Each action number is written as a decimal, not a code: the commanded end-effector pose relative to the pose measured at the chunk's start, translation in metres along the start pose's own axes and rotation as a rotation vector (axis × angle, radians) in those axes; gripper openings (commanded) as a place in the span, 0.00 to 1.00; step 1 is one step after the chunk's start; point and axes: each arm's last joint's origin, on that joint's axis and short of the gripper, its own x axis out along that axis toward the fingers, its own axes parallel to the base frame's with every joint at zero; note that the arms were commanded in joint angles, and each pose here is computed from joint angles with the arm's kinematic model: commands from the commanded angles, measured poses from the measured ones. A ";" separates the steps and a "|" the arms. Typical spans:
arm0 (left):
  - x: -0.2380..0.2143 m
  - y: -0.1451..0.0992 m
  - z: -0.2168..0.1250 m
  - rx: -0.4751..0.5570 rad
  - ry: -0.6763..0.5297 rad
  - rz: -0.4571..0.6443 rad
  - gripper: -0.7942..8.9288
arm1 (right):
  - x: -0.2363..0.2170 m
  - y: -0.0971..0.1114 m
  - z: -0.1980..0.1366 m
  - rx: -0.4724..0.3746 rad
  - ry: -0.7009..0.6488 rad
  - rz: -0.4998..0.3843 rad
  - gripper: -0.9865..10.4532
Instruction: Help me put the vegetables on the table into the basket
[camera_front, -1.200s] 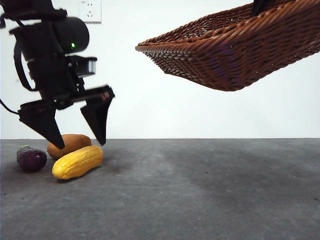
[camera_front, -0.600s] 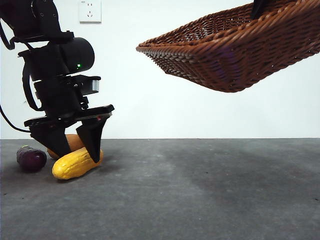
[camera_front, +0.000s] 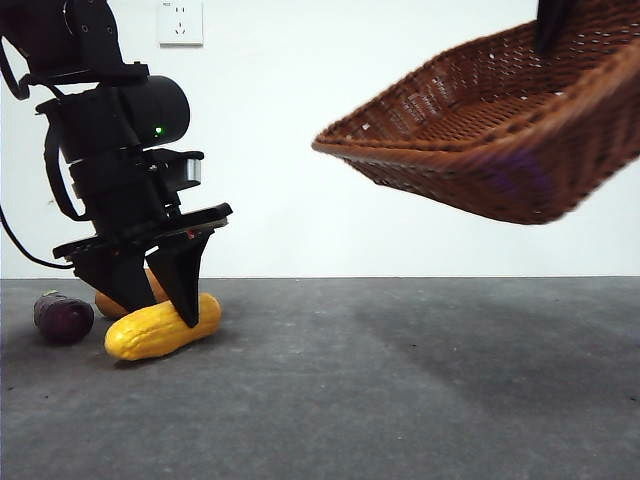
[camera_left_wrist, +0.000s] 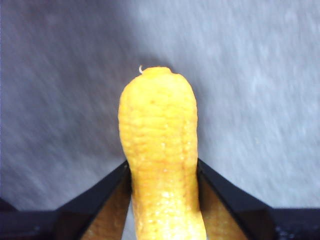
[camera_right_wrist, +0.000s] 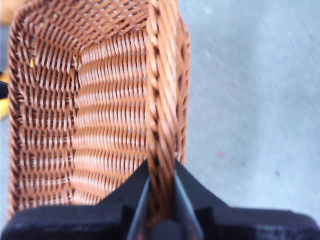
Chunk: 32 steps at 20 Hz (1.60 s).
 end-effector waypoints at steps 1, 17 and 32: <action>-0.006 -0.004 -0.002 0.010 0.004 -0.064 0.07 | 0.005 0.001 0.003 0.001 -0.007 0.013 0.08; -0.153 -0.052 -0.028 0.536 -0.374 -0.119 0.07 | 0.097 0.032 -0.021 -0.008 0.189 0.178 0.08; -0.089 -0.092 -0.016 0.687 -0.267 -0.168 0.07 | 0.096 0.067 -0.022 -0.016 0.172 0.261 0.08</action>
